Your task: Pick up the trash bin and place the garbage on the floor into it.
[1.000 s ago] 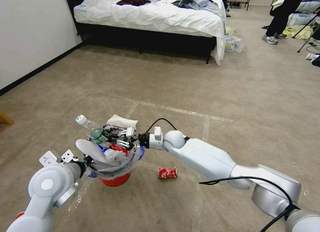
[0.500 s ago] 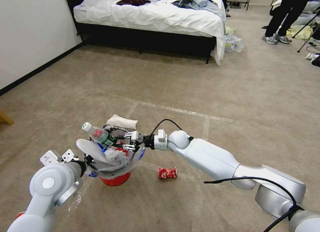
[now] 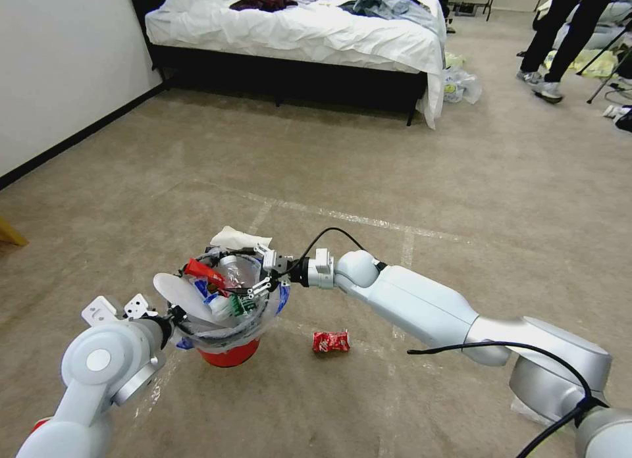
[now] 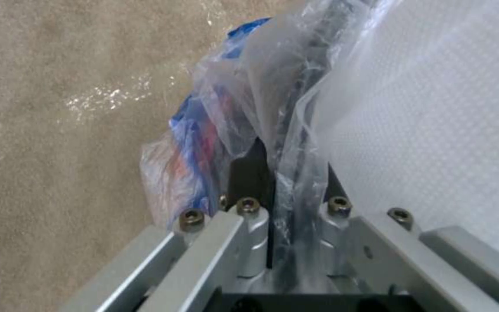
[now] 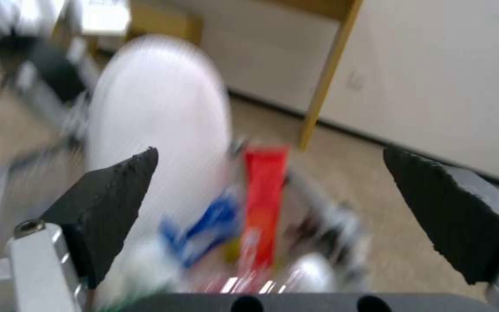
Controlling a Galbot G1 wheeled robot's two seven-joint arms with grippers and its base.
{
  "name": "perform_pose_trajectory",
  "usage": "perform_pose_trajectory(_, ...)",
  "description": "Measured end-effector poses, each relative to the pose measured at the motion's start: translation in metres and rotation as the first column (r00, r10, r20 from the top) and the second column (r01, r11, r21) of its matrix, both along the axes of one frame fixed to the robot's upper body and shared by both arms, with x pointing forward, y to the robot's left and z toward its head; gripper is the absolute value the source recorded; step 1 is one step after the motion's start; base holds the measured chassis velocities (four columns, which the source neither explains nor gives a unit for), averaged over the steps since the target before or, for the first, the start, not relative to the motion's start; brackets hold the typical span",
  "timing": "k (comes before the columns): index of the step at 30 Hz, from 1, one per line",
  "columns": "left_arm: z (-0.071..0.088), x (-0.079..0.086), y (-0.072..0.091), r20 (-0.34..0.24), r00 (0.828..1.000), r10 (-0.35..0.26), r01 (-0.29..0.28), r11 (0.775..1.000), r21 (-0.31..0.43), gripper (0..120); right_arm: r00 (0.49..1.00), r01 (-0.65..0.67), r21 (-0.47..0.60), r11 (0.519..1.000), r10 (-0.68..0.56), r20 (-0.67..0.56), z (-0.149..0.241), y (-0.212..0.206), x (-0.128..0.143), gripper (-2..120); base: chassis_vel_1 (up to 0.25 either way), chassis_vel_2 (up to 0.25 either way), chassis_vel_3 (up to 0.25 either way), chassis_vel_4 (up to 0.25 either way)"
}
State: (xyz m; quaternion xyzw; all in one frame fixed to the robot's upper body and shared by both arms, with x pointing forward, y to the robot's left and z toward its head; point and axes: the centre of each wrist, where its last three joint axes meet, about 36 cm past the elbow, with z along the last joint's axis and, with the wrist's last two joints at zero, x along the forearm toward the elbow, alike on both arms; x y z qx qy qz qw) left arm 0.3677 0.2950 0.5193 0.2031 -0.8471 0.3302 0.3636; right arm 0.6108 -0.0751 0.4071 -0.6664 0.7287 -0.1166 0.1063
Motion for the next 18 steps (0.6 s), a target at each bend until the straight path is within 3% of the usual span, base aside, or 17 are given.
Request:
perform_pose_trajectory(2,0.0,0.0,0.001,0.0,1.0,0.005,-0.005,1.0,-0.002,4,1.0,0.013,0.046,0.999,-0.013,-0.003,0.01,0.0,0.003,100,0.0,0.0,0.0,0.0)
perform_pose_trajectory(4,0.001,0.0,0.005,-0.001,1.0,0.016,-0.016,1.0,-0.004,4,0.995,0.095,0.165,0.982,-0.095,-0.005,0.032,-0.005,0.009,100,0.0,0.0,0.0,0.0)
perform_pose_trajectory(5,0.001,0.0,0.005,-0.001,1.0,0.016,-0.016,1.0,-0.004,4,0.995,0.095,0.165,0.982,-0.095,-0.005,0.032,-0.005,0.009,100,0.0,0.0,0.0,0.0)
perform_pose_trajectory(7,0.001,-0.001,0.007,-0.005,1.0,0.025,-0.025,1.0,-0.005,4,0.963,0.26,0.3,0.918,-0.27,-0.008,0.055,-0.028,0.015,100,0.0,0.0,0.0,0.0)
perform_pose_trajectory(8,0.001,-0.001,0.007,-0.005,1.0,0.025,-0.025,1.0,-0.005,4,0.963,0.26,0.3,0.918,-0.27,-0.008,0.055,-0.028,0.015,100,0.0,0.0,0.0,0.0)
perform_pose_trajectory(10,0.002,-0.002,0.008,-0.006,1.0,0.027,-0.028,1.0,-0.005,4,0.908,0.392,0.386,0.835,-0.42,-0.013,0.059,-0.055,0.013,100,0.0,0.0,0.0,0.0)
perform_pose_trajectory(11,0.002,-0.002,0.008,-0.006,1.0,0.027,-0.028,1.0,-0.005,4,0.908,0.392,0.386,0.835,-0.42,-0.013,0.059,-0.055,0.013,100,0.0,0.0,0.0,0.0)
perform_pose_trajectory(13,0.003,-0.002,0.011,-0.011,0.999,0.038,-0.038,0.999,0.003,4,0.809,0.538,0.428,0.726,-0.588,-0.02,0.046,-0.095,-0.004,100,0.0,0.0,0.0,0.0)
perform_pose_trajectory(14,0.003,-0.002,0.011,-0.011,0.999,0.038,-0.038,0.999,0.003,4,0.809,0.538,0.428,0.726,-0.588,-0.02,0.046,-0.095,-0.004,100,0.0,0.0,0.0,0.0)
perform_pose_trajectory(15,0.004,-0.003,0.012,-0.011,0.999,0.044,-0.044,0.999,0.007,4,0.763,0.589,0.434,0.681,-0.646,-0.023,0.038,-0.11,-0.013,100,0.0,0.0,0.0,0.0)
perform_pose_trajectory(16,0.004,-0.003,0.012,-0.011,0.999,0.044,-0.044,0.999,0.007,4,0.763,0.589,0.434,0.681,-0.646,-0.023,0.038,-0.11,-0.013,100,0.0,0.0,0.0,0.0)
perform_pose_trajectory(18,0.006,-0.006,0.012,-0.009,0.999,0.046,-0.045,0.999,0.009,4,0.674,0.674,0.444,0.59,-0.737,-0.044,0.023,-0.142,-0.034,100,0.0,0.0,0.0,0.0)
